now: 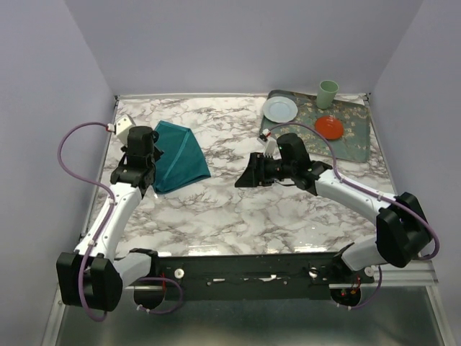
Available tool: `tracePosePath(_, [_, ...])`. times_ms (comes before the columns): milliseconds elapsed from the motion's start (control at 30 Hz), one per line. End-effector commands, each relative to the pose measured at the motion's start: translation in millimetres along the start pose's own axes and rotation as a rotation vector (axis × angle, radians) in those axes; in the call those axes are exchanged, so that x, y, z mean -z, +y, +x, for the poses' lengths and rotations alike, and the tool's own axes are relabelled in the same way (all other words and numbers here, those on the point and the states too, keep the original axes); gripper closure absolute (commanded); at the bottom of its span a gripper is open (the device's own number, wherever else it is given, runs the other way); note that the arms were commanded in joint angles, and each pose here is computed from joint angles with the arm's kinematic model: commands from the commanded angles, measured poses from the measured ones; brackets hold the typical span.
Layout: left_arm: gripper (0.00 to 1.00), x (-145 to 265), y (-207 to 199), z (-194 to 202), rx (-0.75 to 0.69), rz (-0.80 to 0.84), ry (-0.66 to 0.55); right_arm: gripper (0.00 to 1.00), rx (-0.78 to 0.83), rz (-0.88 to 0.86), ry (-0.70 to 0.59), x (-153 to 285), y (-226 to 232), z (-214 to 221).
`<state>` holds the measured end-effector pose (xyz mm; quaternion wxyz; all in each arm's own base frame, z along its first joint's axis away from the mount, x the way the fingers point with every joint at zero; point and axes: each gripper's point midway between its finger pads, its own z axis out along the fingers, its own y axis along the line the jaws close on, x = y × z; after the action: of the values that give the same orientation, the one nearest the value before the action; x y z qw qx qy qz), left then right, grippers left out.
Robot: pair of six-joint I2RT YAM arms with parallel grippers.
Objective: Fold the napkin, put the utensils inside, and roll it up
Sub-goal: Fold the napkin
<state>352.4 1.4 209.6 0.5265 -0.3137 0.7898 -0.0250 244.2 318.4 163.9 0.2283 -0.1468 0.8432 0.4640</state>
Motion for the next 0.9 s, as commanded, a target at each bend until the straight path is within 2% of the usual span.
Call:
tracePosePath(0, [1.00, -4.5, 3.4, 10.8, -0.070, -0.051, 0.031, 0.32, 0.004, -0.002, -0.047, 5.3, 1.5, -6.9])
tracePosePath(433, [1.00, -14.3, -49.1, 37.0, -0.129, 0.059, 0.084, 0.32, -0.010, -0.001, -0.035, -5.7, -4.0, -9.4])
tracePosePath(600, [1.00, -8.0, -47.4, 34.8, -0.086, 0.042, 0.059, 0.32, -0.065, -0.040, -0.014, -41.7, -12.6, -23.3])
tracePosePath(700, [1.00, -7.3, -51.2, 35.9, -0.073, 0.070, 0.054, 0.37, -0.109, -0.082, -0.011, -59.1, -5.9, -41.0])
tracePosePath(800, [1.00, -10.6, -55.1, 44.6, -0.087, 0.087, 0.081, 0.51, -0.130, -0.136, -0.003, -80.4, -3.0, -53.8])
tracePosePath(833, [1.00, -11.4, -56.0, 47.0, -0.088, 0.092, 0.089, 0.53, -0.154, -0.118, 0.015, -93.2, -15.3, -50.9])
tracePosePath(867, [1.00, -13.1, -56.2, 50.1, -0.093, 0.092, 0.098, 0.54, -0.136, -0.140, 0.002, -99.0, -7.2, -63.7])
